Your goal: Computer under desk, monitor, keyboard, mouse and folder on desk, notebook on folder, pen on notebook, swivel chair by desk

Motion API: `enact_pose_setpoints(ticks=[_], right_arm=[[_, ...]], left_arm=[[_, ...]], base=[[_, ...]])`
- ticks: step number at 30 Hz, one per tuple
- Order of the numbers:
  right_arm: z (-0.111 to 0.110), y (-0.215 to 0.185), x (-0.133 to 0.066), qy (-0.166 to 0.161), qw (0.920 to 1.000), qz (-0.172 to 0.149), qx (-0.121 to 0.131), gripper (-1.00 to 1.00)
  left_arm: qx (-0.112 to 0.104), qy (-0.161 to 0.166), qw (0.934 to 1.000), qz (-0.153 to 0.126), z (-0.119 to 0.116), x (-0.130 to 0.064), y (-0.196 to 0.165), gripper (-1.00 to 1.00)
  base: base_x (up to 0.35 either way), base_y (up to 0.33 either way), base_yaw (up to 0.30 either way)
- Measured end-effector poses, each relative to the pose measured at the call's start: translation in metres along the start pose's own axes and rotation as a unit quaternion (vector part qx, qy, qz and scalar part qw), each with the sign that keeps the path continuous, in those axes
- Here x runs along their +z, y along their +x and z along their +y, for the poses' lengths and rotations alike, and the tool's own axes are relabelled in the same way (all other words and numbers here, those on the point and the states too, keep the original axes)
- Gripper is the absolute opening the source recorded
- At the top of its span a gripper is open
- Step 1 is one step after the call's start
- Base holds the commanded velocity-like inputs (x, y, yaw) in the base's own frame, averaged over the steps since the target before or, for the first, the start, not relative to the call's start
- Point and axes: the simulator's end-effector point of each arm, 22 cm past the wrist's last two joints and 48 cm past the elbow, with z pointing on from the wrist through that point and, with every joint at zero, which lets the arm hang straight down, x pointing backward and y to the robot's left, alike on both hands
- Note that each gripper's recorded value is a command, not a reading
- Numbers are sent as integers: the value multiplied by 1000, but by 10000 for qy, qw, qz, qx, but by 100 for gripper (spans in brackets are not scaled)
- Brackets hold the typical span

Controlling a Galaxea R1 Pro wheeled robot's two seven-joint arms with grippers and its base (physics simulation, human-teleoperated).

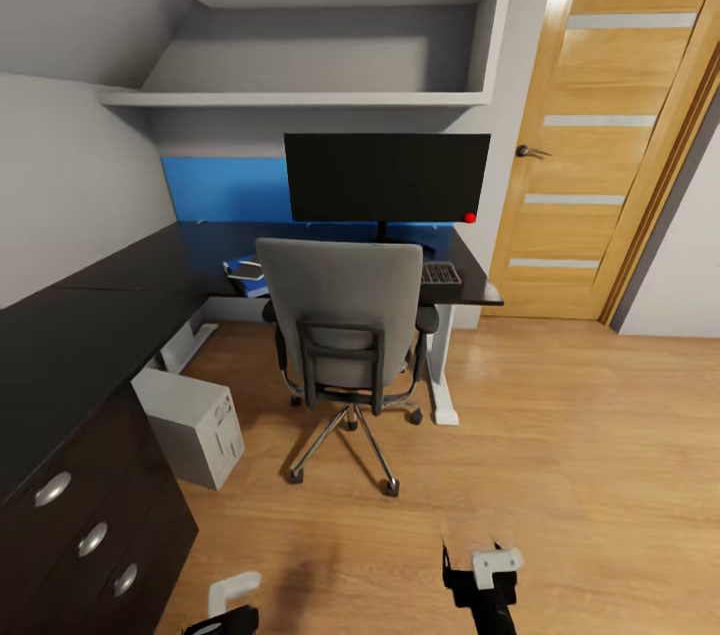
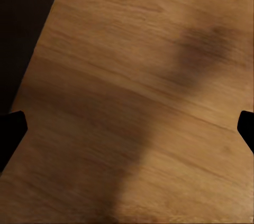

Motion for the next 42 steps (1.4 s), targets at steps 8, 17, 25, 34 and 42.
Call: enact_pose_setpoints(ticks=[8,17,25,34,42], right_arm=[[-35,-3,-11,493,9977,64,450,100],[-45,32,-47,524,9968,495,344,100],[-47,31,-63,504,9964,608,315,100],[-50,16,-70,503,9963,617,316,100],[-52,2,-75,502,9963,618,315,100]], left_arm=[[-33,-27,10000,-30,19,-15,34,100],[-107,17,9996,-242,29,-32,36,100],[-112,51,9997,-222,30,-45,28,100],[-112,-8,9997,-218,37,-58,19,100],[-80,-64,9997,-203,43,-70,13,100]], base=[[0,0,0],[0,0,0],[0,0,0],[0,0,0],[0,0,0]])
